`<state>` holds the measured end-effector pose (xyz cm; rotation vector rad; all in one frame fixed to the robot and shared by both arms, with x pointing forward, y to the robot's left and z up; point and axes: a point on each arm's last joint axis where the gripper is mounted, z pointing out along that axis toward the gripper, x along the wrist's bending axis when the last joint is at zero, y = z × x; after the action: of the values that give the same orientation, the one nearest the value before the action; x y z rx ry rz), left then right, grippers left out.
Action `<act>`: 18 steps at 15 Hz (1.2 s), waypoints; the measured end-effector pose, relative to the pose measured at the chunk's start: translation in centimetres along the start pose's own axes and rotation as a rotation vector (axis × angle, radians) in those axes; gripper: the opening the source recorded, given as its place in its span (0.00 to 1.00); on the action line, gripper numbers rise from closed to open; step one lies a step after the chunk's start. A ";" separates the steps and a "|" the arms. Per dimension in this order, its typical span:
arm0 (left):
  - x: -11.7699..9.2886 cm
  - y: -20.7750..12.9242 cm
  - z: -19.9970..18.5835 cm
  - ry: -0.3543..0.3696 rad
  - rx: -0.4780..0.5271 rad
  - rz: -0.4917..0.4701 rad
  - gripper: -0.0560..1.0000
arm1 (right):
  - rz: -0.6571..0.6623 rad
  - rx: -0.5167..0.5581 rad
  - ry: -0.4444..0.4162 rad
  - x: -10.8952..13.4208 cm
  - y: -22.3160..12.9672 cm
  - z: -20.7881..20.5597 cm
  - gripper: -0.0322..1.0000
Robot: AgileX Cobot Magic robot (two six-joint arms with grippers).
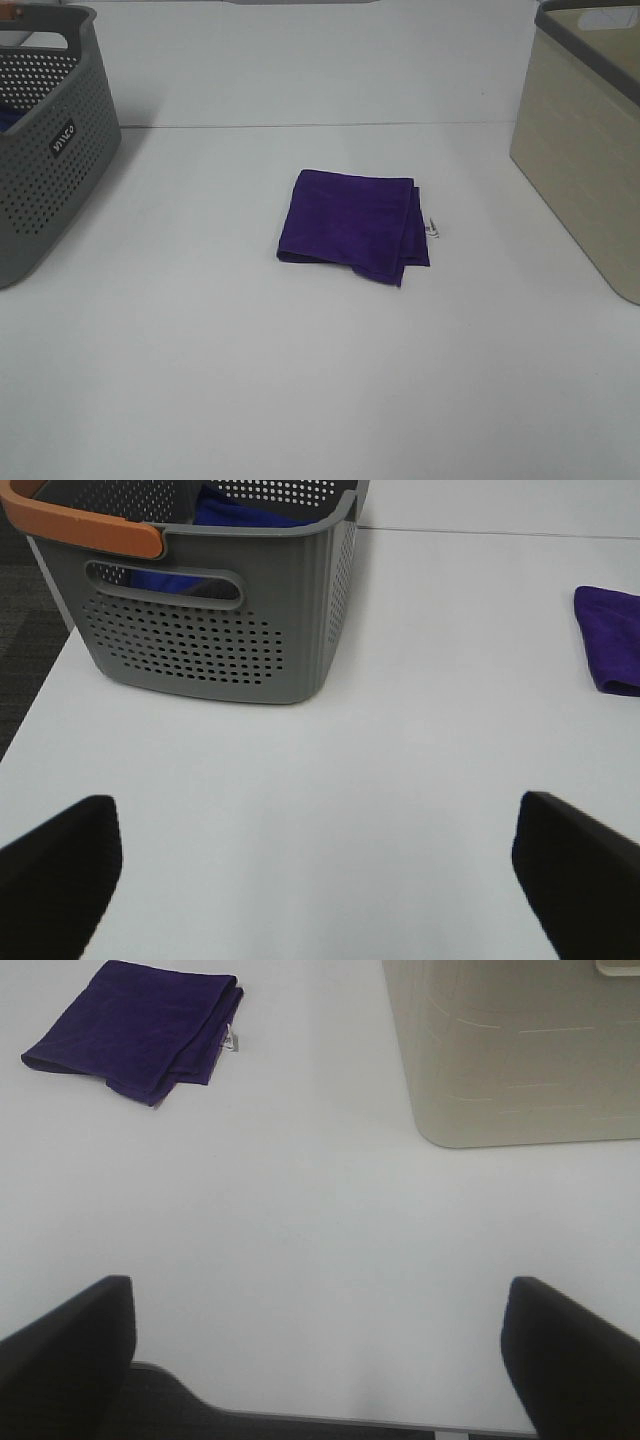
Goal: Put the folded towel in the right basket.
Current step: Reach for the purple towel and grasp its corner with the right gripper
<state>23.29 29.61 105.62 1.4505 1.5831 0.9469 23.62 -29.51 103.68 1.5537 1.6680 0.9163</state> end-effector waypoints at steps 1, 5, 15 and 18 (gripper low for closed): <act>0.0 0.0 0.0 0.000 0.000 0.000 0.99 | 0.000 0.000 0.000 0.0 0.0 0.0 0.96; 0.0 0.0 0.0 0.000 0.000 0.000 0.99 | 0.000 0.000 0.000 0.0 0.0 0.0 0.96; 0.0 0.0 0.0 0.000 0.000 0.000 0.99 | 0.000 0.000 0.000 0.0 0.0 0.0 0.96; 0.0 0.0 0.0 0.000 0.000 0.000 0.99 | 0.000 0.000 0.000 0.0 0.0 0.0 0.96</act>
<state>23.29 29.61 105.62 1.4505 1.5831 0.9469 23.62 -29.51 103.68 1.5537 1.6680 0.9163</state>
